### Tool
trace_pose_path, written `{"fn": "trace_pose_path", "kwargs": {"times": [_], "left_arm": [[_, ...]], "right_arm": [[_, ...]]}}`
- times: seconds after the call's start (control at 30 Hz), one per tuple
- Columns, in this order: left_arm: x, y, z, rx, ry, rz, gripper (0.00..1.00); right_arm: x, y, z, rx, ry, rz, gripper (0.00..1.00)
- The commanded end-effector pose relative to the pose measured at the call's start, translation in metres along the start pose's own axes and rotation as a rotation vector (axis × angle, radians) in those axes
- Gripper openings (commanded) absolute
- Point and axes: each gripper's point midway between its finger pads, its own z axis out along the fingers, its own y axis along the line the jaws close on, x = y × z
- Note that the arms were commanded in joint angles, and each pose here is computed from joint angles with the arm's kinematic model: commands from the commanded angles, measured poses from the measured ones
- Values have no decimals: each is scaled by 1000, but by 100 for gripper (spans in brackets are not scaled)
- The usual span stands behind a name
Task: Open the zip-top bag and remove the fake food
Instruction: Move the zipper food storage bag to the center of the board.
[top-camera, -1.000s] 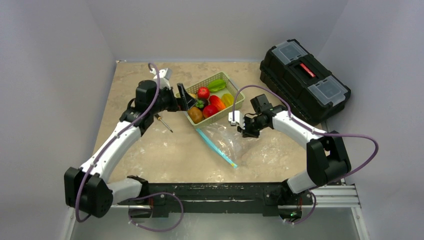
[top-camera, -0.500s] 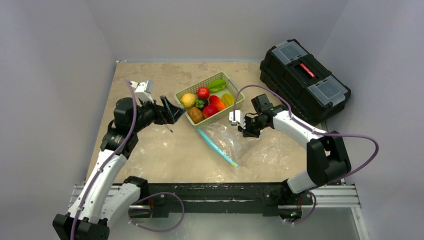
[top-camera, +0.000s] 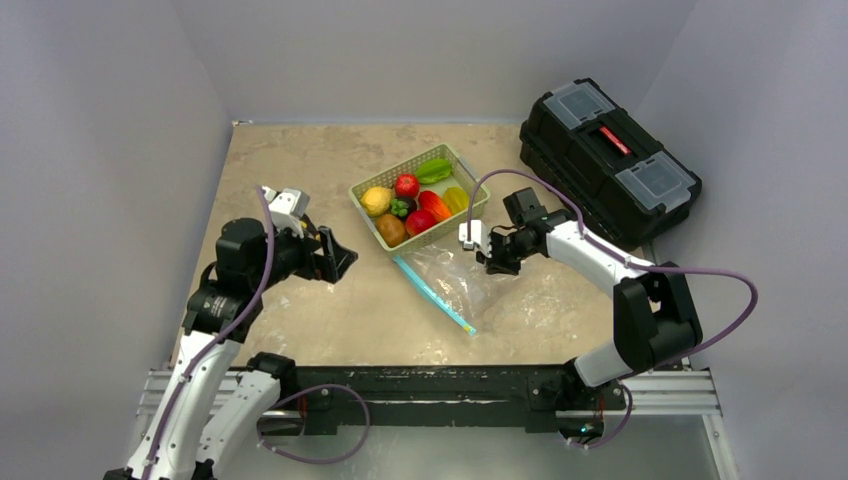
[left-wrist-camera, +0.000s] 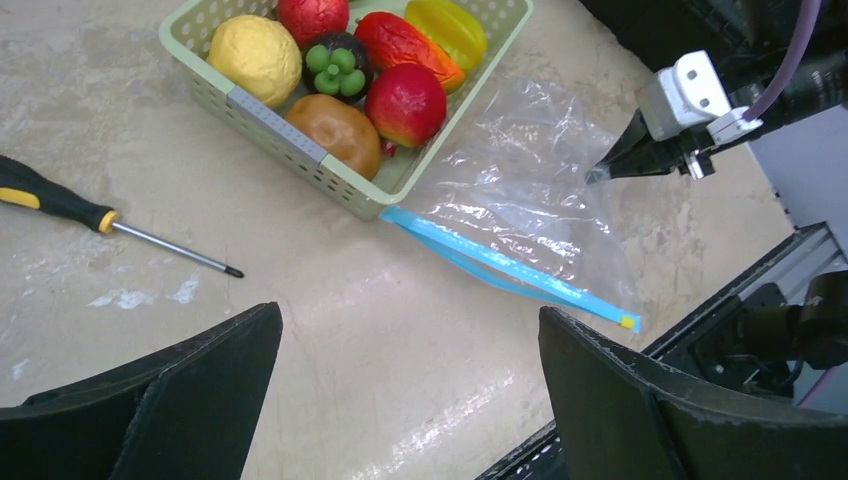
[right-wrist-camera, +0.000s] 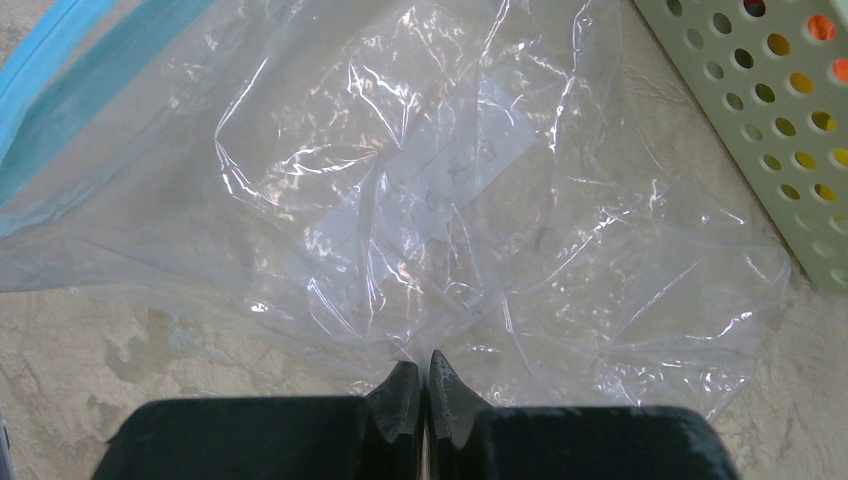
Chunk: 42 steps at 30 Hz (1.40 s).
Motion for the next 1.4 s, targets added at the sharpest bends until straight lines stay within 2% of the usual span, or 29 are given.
{"fn": "trace_pose_path", "kwargs": {"times": [0.0, 1.37], "left_arm": [[13, 16, -6, -67, 26, 59, 100], [19, 19, -6, -77, 30, 55, 100]], "right_arm": [[-12, -5, -10, 19, -41, -24, 0], [-11, -5, -13, 25, -43, -24, 0]]}}
